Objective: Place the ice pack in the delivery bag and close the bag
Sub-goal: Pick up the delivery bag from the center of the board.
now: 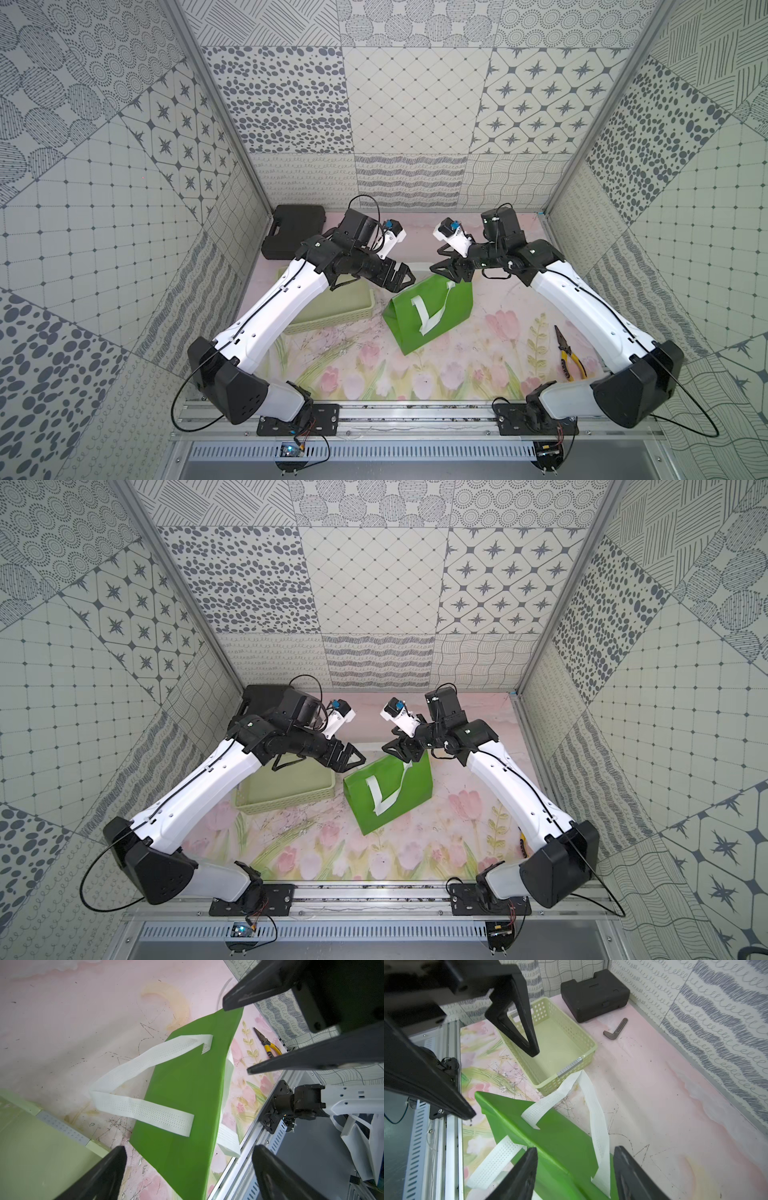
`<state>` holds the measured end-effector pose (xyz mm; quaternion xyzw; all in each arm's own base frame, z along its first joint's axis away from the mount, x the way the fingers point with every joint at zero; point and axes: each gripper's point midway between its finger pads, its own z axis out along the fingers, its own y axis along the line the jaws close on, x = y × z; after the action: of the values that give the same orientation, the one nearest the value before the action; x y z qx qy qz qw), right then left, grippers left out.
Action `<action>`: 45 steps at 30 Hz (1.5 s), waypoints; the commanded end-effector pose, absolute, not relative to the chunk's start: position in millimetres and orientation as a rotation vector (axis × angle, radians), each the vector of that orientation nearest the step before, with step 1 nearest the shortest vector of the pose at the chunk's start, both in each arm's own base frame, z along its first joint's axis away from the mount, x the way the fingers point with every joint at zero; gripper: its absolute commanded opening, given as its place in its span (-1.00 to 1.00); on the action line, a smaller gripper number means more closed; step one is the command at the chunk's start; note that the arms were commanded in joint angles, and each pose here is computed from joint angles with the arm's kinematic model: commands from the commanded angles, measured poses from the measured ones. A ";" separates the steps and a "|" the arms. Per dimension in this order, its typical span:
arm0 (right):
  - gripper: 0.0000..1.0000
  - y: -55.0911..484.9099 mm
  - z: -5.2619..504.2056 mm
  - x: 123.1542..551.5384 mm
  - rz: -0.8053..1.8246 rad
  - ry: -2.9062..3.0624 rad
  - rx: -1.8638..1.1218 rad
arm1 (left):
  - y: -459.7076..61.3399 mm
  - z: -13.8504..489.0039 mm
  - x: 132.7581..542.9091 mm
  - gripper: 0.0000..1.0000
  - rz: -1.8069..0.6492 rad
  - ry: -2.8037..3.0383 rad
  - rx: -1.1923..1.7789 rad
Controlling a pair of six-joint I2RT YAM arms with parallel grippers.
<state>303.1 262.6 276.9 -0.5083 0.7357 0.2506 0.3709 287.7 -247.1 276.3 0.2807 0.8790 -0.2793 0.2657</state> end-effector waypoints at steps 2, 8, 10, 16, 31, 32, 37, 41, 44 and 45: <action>0.21 268.9 262.4 289.4 0.630 1.875 -1.514 | -233.6 285.0 291.8 0.99 -0.743 2.322 0.663; 0.07 282.5 242.6 285.2 0.640 1.887 -1.614 | -225.4 281.8 288.0 0.99 -0.730 2.330 0.643; 0.06 285.2 234.8 280.2 0.639 1.893 -1.656 | -223.6 281.6 287.5 0.99 -0.728 2.333 0.641; 0.07 282.8 226.3 273.2 0.624 1.906 -1.685 | -220.6 280.4 286.9 0.99 -0.719 2.335 0.640; -0.74 280.1 217.1 263.6 0.553 1.886 -1.746 | -218.4 278.3 285.2 0.99 -0.716 2.342 0.629; -0.88 280.3 218.9 263.7 0.552 1.884 -1.742 | -218.2 279.1 285.1 0.98 -0.718 2.340 0.628; -1.00 278.2 235.1 271.5 0.498 1.870 -1.675 | -216.6 280.0 284.4 0.99 -0.712 2.339 0.623; -1.00 267.7 249.4 292.6 0.356 1.885 -1.557 | -217.5 281.7 285.1 0.99 -0.715 2.332 0.626; -1.00 246.7 267.6 321.9 0.196 1.913 -1.390 | -218.0 283.8 286.7 0.99 -0.717 2.327 0.617; -1.00 237.7 275.1 331.6 0.149 1.924 -1.327 | -218.3 284.8 287.9 0.99 -0.716 2.322 0.615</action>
<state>290.7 259.3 234.0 -0.5904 0.7382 0.1332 0.2978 280.5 -216.2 273.2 0.2360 0.8888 -0.2678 0.2876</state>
